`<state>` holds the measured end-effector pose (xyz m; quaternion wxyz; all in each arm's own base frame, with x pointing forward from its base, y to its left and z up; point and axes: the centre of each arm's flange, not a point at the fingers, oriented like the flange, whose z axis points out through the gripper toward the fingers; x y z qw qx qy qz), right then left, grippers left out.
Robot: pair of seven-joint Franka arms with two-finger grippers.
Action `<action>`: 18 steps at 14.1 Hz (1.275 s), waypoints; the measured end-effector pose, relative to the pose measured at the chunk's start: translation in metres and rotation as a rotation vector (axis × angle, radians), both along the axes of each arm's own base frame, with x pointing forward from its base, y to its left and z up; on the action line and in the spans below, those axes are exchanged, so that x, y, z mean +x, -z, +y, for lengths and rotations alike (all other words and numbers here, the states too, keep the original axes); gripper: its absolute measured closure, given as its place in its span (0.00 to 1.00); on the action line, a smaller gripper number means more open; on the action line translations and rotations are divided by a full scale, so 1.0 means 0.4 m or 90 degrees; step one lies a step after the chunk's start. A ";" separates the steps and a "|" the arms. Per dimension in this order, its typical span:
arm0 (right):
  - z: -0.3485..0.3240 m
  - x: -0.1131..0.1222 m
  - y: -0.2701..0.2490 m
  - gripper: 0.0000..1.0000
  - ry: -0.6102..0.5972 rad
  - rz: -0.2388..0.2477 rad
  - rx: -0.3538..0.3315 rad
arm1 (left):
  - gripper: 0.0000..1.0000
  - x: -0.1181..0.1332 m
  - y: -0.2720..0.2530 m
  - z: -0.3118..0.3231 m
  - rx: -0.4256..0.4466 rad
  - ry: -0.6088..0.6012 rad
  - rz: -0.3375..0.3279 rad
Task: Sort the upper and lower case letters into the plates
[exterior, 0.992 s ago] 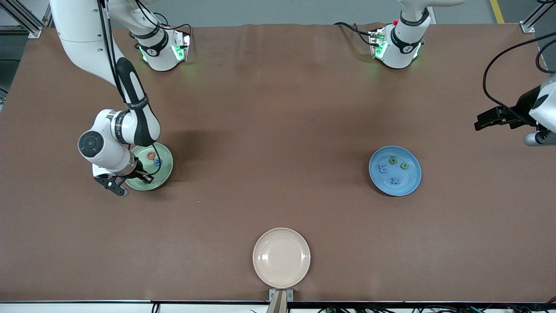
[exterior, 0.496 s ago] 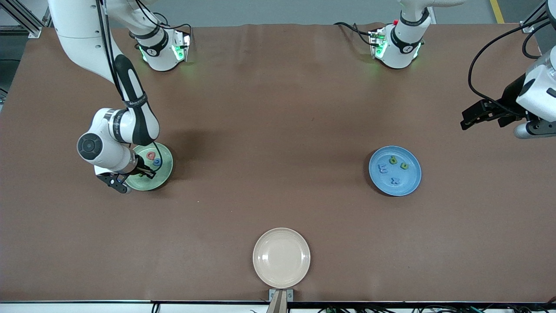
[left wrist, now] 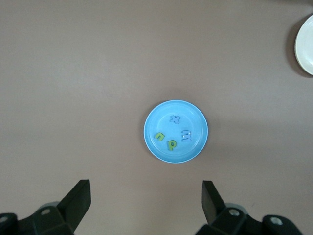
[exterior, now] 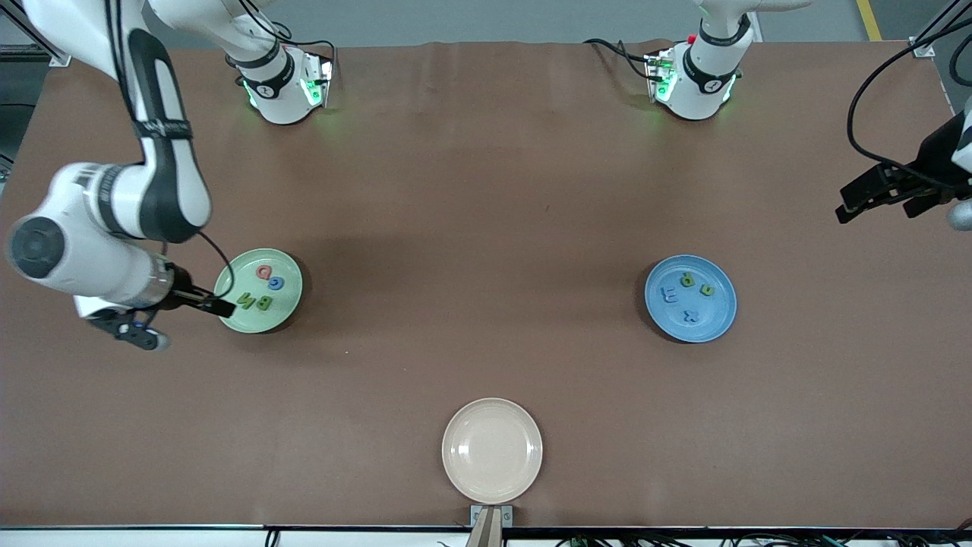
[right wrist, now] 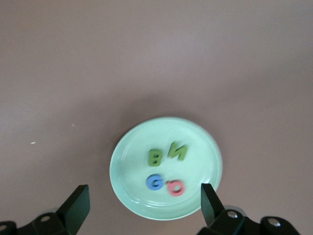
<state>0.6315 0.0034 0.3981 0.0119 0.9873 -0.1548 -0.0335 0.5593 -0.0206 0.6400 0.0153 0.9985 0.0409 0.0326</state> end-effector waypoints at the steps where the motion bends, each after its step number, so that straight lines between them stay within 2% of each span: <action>1: -0.024 0.018 -0.061 0.00 -0.045 -0.015 -0.002 | 0.00 -0.003 -0.009 -0.004 0.000 0.001 -0.004; 3: -0.113 0.036 -0.172 0.00 -0.091 -0.027 0.000 | 0.00 -0.006 -0.020 -0.015 0.000 0.005 -0.009; 7: -0.218 0.036 -0.254 0.00 -0.066 -0.036 -0.001 | 0.00 -0.007 -0.045 -0.014 -0.001 0.004 -0.023; 12: -0.248 0.044 -0.324 0.00 -0.058 -0.060 -0.008 | 0.00 -0.007 -0.051 -0.024 -0.001 0.009 -0.026; 14: -0.238 0.042 -0.324 0.00 -0.062 -0.050 -0.003 | 0.00 -0.007 -0.050 -0.021 -0.001 0.007 -0.026; 16: -0.214 0.034 -0.314 0.00 -0.070 -0.020 0.007 | 0.00 -0.007 -0.050 -0.012 -0.001 0.002 -0.025; 18: -0.189 0.034 -0.313 0.00 -0.080 -0.011 0.011 | 0.00 -0.007 -0.050 -0.009 -0.001 0.001 -0.025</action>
